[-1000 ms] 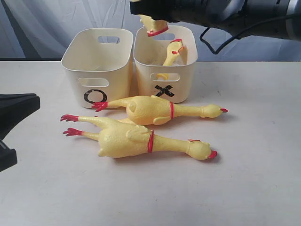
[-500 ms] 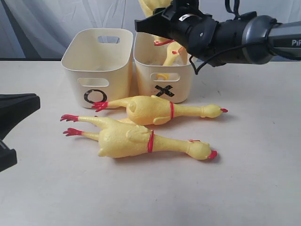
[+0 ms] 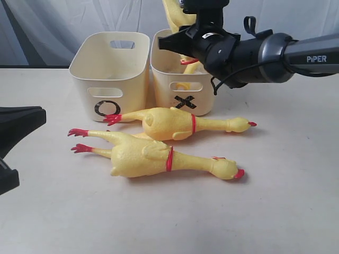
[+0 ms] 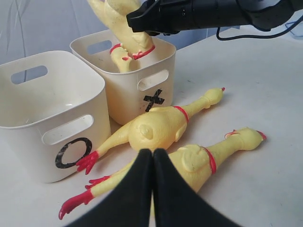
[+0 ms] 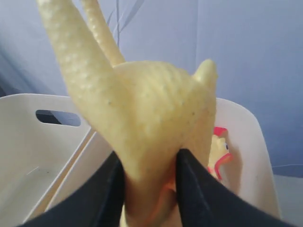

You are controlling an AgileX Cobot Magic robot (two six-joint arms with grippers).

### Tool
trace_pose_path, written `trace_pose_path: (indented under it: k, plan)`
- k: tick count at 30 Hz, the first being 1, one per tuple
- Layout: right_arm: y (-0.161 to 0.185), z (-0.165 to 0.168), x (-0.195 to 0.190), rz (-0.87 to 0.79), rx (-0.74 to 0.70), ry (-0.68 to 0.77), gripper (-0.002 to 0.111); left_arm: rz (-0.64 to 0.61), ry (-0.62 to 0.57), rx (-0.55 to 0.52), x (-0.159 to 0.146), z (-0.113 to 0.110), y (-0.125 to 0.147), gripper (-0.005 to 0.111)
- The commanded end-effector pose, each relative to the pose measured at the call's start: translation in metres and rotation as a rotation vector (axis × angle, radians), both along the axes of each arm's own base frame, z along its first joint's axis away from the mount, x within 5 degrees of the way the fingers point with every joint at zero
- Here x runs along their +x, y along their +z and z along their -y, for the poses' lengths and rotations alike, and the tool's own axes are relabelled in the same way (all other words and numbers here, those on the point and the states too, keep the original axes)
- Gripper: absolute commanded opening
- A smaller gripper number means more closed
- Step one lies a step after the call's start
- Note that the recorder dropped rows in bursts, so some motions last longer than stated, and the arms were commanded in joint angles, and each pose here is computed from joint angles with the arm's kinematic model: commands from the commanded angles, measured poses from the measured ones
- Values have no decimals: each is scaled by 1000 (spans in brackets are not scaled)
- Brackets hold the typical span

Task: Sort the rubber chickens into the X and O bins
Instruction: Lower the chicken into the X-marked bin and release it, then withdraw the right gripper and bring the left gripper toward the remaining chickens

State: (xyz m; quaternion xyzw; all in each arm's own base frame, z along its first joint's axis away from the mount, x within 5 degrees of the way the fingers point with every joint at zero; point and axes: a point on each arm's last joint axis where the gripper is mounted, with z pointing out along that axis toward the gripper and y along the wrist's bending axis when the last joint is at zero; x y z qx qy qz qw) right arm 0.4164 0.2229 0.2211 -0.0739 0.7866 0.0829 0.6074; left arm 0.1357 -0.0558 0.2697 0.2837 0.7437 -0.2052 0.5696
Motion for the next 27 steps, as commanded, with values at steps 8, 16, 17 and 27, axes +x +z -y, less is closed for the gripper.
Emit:
trace_pose_path:
  k: [8, 16, 17, 27]
  plan:
    - [2, 7, 2, 22, -37, -60, 49, 0, -12, -7, 0, 1, 2, 0]
    - [7, 6, 0, 12, -29, -35, 49, 0, -12, -7, 0, 1, 2, 0]
    - [11, 5, -2, 4, -31, -12, 49, 0, -12, -7, 0, 1, 2, 0]
    - [62, 5, -33, -25, -3, 159, 11, 0, -9, 7, 0, 0, 1, 0]
